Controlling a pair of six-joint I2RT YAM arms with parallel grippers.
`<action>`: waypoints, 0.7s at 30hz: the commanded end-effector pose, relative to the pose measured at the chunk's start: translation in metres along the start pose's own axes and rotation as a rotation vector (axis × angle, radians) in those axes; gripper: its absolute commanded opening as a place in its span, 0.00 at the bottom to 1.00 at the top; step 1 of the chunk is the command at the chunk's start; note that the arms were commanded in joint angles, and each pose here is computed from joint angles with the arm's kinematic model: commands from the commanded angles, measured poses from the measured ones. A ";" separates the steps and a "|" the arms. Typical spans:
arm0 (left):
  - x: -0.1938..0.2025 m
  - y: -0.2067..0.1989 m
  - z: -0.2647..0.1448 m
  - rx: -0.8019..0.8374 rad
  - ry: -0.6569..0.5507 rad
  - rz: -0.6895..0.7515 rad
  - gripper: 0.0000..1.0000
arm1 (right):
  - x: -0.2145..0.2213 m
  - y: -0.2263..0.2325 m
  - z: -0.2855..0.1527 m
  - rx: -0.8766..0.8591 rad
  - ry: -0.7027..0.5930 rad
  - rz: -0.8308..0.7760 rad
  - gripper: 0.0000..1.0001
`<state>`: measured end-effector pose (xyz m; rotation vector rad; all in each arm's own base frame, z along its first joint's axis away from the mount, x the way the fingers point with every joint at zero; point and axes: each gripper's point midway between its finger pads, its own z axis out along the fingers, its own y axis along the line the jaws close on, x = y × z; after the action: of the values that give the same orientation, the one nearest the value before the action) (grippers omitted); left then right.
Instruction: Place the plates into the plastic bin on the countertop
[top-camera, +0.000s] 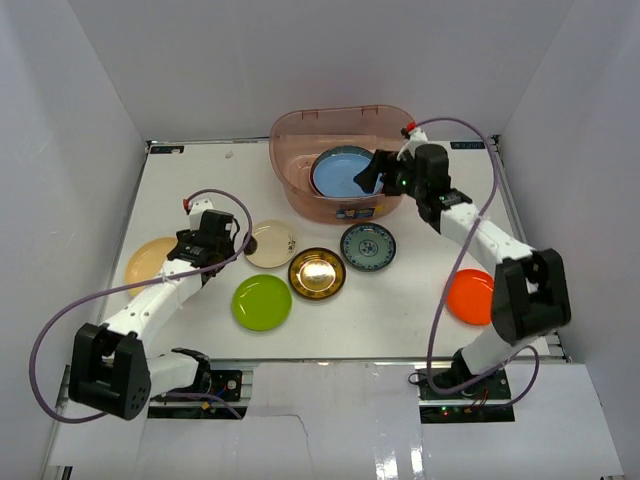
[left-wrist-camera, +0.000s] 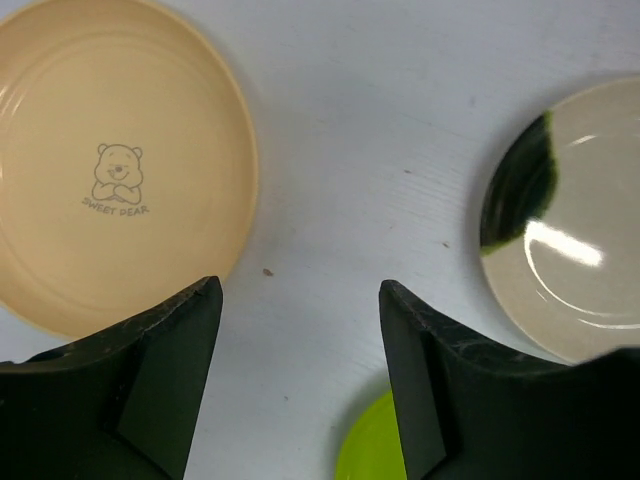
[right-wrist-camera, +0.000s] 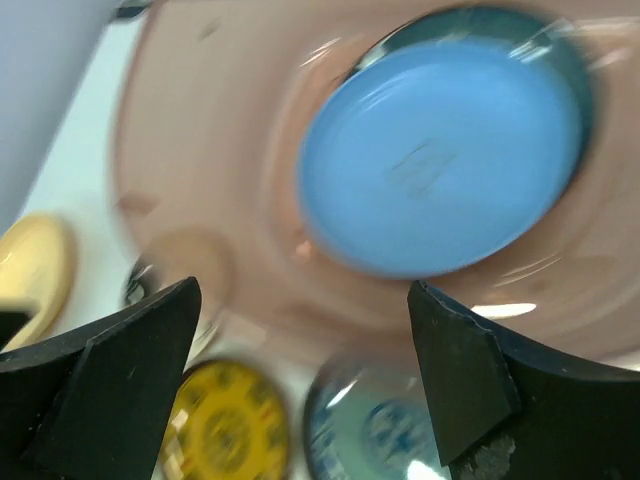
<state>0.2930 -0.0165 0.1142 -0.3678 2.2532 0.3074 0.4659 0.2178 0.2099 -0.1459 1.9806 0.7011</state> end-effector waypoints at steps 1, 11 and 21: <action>-0.018 0.009 0.011 -0.030 0.006 -0.040 0.74 | 0.029 0.083 -0.037 -0.276 -0.043 0.001 0.89; 0.004 0.018 0.068 -0.040 0.161 -0.024 0.59 | 0.191 0.140 -0.121 -0.454 0.173 -0.053 0.84; 0.002 0.025 0.090 -0.101 0.199 0.016 0.00 | 0.172 0.142 -0.142 -0.459 0.082 -0.114 0.84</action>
<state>0.3270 0.0389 0.0377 -0.4404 2.5051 0.4478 0.2060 0.2907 0.1412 -0.5620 1.9688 1.0967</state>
